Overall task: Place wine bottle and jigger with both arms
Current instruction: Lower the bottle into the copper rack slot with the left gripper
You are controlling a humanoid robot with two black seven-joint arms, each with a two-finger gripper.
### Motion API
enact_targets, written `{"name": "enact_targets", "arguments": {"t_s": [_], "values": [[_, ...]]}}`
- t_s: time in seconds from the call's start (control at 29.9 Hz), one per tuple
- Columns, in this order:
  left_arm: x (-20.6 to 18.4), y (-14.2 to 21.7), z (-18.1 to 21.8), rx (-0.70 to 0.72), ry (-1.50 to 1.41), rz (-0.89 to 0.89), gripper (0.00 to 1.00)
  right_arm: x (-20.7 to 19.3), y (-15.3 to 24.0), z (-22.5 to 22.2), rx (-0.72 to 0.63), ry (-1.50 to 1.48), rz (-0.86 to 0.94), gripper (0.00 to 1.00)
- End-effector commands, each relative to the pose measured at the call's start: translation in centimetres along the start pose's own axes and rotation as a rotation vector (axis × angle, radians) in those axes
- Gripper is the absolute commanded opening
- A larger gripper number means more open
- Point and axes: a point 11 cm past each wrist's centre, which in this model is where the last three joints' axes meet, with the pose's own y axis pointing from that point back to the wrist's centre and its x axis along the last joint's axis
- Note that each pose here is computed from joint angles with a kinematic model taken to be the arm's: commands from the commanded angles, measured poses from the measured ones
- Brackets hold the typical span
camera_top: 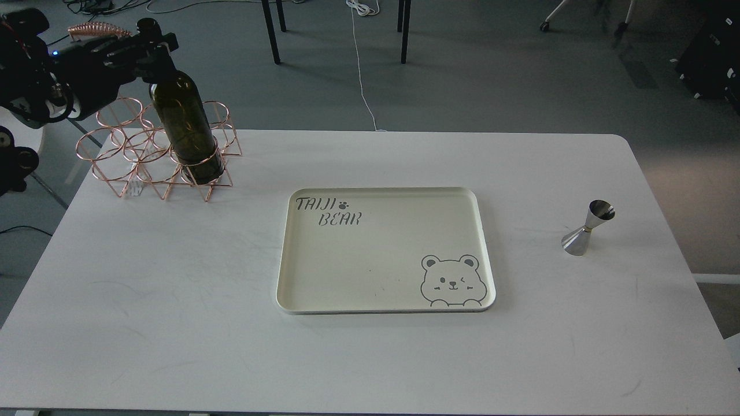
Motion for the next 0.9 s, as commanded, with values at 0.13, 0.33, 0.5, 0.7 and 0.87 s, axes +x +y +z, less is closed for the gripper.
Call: {"name": "enact_targets", "arguments": {"t_s": [0.13,0.33,0.5,0.7,0.87], "values": [[-0.19,0.01,-0.08,0.003,-0.004,-0.008,0.24,0.00,0.00,0.00,0.000,0.000,0.000,0.96],[-0.16,-0.02,-0.16,0.011,0.004,-0.004,0.64,0.02,-0.04,-0.13,0.005,-0.003,0.002,0.96],[-0.25,-0.06,-0.53,0.020,0.006,-0.004,0.74,0.02,-0.04,-0.13,0.005,-0.003,0.002,0.96],[-0.26,-0.10,-0.44,0.016,0.013,-0.003,0.86,0.08,-0.01,-0.17,0.005,-0.002,0.003,0.96],[-0.39,-0.21,-0.25,0.009,0.021,-0.004,0.93,0.02,-0.04,-0.13,0.005,-0.003,0.002,0.96]]}}
